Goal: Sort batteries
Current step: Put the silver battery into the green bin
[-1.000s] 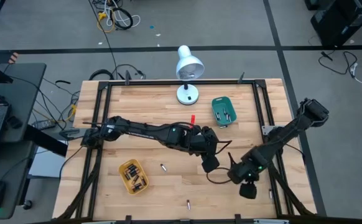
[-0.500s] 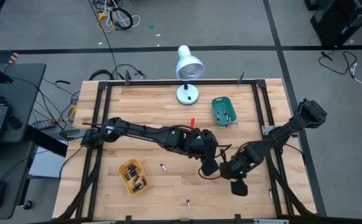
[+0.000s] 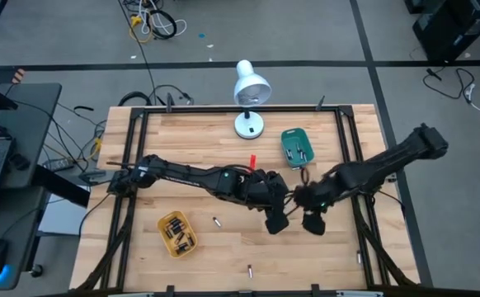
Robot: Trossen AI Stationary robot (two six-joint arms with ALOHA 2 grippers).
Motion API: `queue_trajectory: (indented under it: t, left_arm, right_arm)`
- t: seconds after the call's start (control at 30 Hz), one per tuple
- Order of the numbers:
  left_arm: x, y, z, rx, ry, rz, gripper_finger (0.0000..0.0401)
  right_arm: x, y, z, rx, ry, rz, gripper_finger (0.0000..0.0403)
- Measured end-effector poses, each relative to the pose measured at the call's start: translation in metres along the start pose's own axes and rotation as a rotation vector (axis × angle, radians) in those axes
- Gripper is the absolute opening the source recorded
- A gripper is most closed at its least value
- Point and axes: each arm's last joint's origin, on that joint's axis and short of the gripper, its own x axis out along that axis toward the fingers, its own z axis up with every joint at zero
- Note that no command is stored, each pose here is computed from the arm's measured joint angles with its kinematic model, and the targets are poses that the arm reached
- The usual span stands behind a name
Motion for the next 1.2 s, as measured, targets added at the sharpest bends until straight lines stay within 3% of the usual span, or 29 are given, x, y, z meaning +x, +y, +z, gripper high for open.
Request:
queue_trajectory:
  t: [0.2,0.33,0.43,0.57,0.63,0.73,0.87,1.13,1.2]
  left_arm:
    - [-0.018,0.003,0.021,-0.050,-0.139,-0.027,0.0142]
    - [-0.029,0.001,0.032,-0.049,-0.201,-0.080,0.0143]
    - [-0.042,0.000,0.033,-0.032,-0.172,-0.156,0.0142]
    - [-0.053,-0.002,0.027,-0.004,-0.069,-0.258,0.0142]
    - [-0.069,0.000,0.030,-0.006,-0.067,-0.305,0.0143]
    - [-0.094,0.003,0.033,-0.035,-0.079,-0.319,0.0143]
    - [-0.116,0.010,0.037,-0.072,-0.121,-0.287,0.0143]
    - [-0.151,0.015,0.055,-0.099,-0.378,-0.238,0.0142]
    - [-0.150,0.014,0.050,-0.060,-0.323,-0.256,0.0142]
  right_arm:
    - [-0.064,0.003,0.005,0.037,-0.311,0.115,0.0247]
    - [-0.079,0.021,0.015,-0.021,-0.443,0.357,0.0247]
    - [-0.062,0.040,0.021,-0.125,-0.321,0.590,0.0245]
    - [-0.023,0.060,0.028,-0.216,-0.107,0.757,0.0235]
    - [-0.017,0.069,0.037,-0.269,-0.133,0.846,0.0229]
    - [-0.020,0.074,0.056,-0.332,-0.281,0.951,0.0220]
    - [-0.045,0.063,0.075,-0.341,-0.463,0.996,0.0213]
    - [-0.127,0.040,0.084,-0.390,-0.829,0.961,0.0213]
    - [-0.164,0.041,0.082,-0.472,-0.998,0.978,0.0213]
